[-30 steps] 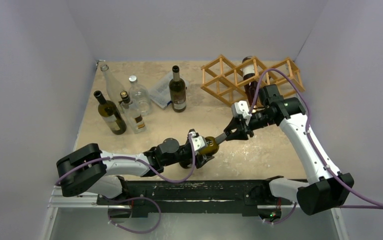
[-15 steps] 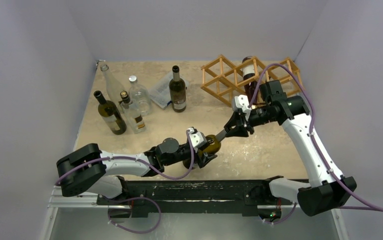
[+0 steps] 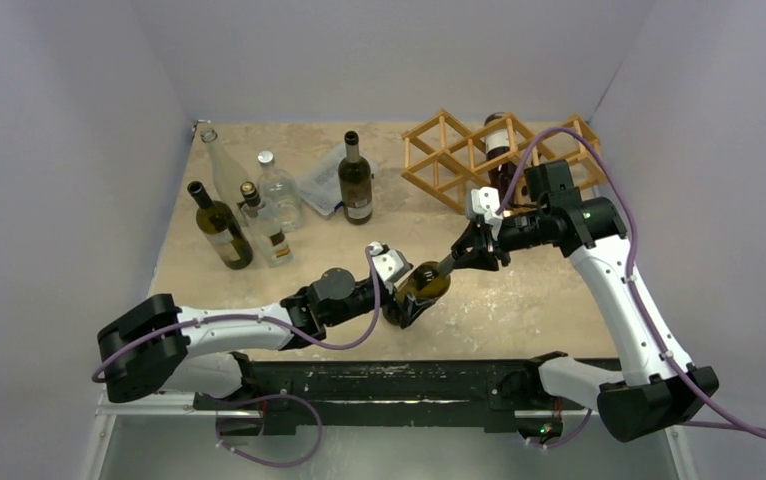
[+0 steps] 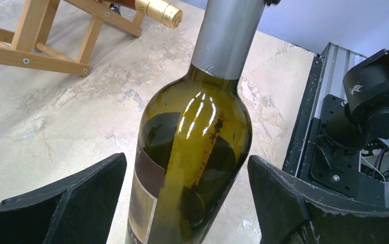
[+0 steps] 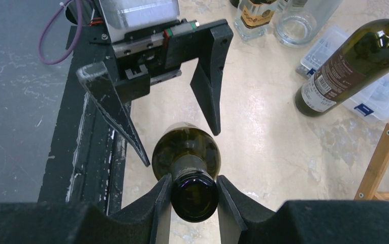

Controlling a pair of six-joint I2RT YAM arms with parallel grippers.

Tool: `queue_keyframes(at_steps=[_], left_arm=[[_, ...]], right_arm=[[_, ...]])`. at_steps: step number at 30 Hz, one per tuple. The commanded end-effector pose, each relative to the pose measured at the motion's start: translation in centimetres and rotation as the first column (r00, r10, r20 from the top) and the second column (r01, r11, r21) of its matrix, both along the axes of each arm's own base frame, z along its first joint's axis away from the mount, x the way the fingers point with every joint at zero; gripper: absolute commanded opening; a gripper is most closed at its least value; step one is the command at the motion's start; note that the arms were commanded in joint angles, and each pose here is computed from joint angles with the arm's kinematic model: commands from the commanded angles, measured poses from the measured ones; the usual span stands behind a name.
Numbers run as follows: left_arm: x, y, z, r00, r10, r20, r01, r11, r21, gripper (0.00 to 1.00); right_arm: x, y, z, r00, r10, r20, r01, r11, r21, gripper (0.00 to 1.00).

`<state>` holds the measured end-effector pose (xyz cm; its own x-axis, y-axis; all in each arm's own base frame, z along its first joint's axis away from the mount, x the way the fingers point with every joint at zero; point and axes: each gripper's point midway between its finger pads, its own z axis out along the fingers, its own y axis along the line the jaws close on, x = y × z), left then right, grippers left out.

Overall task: Take the wine bottle off the wine rack
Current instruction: Pick up the wine bottle from the wine rack.

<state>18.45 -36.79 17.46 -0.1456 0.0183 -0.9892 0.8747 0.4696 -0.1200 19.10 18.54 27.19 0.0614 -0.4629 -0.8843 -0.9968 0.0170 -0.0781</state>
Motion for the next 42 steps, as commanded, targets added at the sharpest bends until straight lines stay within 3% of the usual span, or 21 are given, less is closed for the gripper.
queue_keyframes(at_steps=[1,14,20,27,37,42], left_arm=[[0.3,0.5,4.5,0.999,0.018,0.029,-0.016,0.999,-0.047,0.90],[-1.8,0.5,9.6,0.959,-0.145,0.243,0.146,0.989,0.015,0.89],[-0.9,-2.0,11.5,0.929,-0.152,0.336,0.155,0.988,0.018,0.89],[0.3,-4.2,11.3,0.931,-0.114,0.346,0.117,0.993,0.013,0.88],[2.3,-4.6,10.3,0.944,0.011,0.329,-0.009,1.000,-0.006,0.67],[2.5,-4.6,10.4,0.939,0.043,0.340,-0.037,0.999,-0.024,0.63]], right_arm=[[0.2,0.1,1.9,0.997,-0.019,0.070,0.016,0.999,0.034,0.00],[-0.4,0.2,1.4,0.999,0.003,0.042,-0.005,0.999,0.040,0.00],[-0.6,0.4,1.4,0.999,0.014,0.035,-0.016,0.999,0.051,0.00],[-0.6,0.5,1.3,0.999,0.019,0.030,-0.020,0.998,0.057,0.00],[-0.6,0.6,1.0,1.000,0.023,0.020,-0.024,0.998,0.060,0.00],[-0.6,0.6,0.8,1.000,0.024,0.013,-0.025,0.998,0.061,0.00]])
